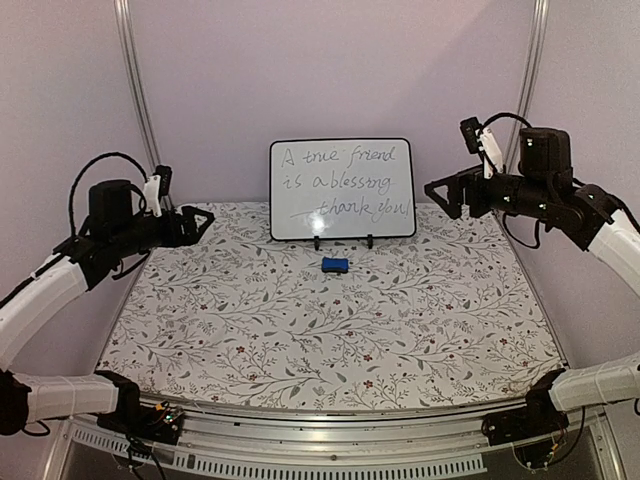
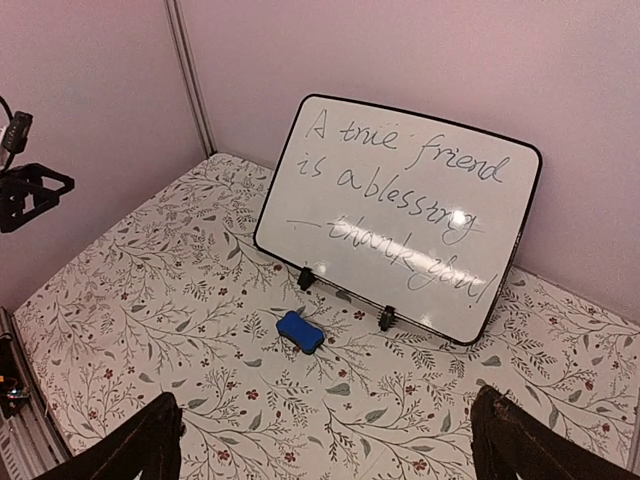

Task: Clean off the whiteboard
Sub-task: Move the whiteboard to the center of the board.

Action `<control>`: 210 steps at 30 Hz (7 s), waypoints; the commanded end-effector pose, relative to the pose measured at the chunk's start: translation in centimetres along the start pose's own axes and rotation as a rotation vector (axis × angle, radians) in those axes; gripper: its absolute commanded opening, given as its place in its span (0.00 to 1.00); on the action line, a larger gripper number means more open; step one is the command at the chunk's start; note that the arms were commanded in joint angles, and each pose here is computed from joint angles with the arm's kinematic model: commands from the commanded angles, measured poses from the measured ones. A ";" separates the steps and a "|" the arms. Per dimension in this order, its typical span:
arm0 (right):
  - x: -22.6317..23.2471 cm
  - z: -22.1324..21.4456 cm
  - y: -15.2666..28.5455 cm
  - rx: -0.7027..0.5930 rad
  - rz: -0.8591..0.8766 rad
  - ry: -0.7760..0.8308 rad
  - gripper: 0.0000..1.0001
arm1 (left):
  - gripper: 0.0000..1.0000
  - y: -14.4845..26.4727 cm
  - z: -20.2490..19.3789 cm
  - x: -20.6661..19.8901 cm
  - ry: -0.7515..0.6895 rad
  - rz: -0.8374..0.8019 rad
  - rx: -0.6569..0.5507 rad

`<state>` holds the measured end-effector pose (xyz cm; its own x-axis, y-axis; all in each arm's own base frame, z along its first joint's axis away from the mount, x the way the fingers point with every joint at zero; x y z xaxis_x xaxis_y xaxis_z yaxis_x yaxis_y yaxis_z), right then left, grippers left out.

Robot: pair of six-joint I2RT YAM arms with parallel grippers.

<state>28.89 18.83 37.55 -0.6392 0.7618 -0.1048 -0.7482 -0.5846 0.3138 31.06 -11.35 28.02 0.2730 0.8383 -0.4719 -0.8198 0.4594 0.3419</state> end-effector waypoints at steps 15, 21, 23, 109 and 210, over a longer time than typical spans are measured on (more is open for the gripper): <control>4.3 -3.5 -17.2 0.191 0.216 0.187 0.99 | 1.00 -0.7 0.6 1.4 0.035 0.038 -0.002; 5.8 -7.5 -22.9 0.303 0.329 0.275 0.93 | 1.00 -0.8 0.4 1.5 0.044 0.031 0.006; 5.8 -8.9 -24.2 0.322 0.333 0.295 0.93 | 1.00 -0.8 0.5 1.4 0.043 0.026 0.004; -3.4 -18.6 -10.9 0.484 -0.366 -0.142 0.98 | 0.90 -28.8 -12.2 -8.4 0.008 0.090 0.288; 3.4 -20.3 -16.8 0.416 -0.104 -0.242 0.86 | 0.00 -21.0 -22.2 -3.1 0.098 0.494 0.300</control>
<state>36.10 26.27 10.08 -0.4795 0.8743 0.0749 -0.5663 -0.3735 0.7347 38.19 -30.34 3.78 -0.1169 0.9518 -0.2835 -0.6581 0.1395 0.7399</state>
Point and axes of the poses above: each gripper's point midway between its finger pads, its own y axis back along the fingers, its own x axis along the line the jaws close on, z = x × y, the point moved 3 cm from there along y, back along the fingers, and after that the axes turned 11 degrees about y, right-handed, at the moved point
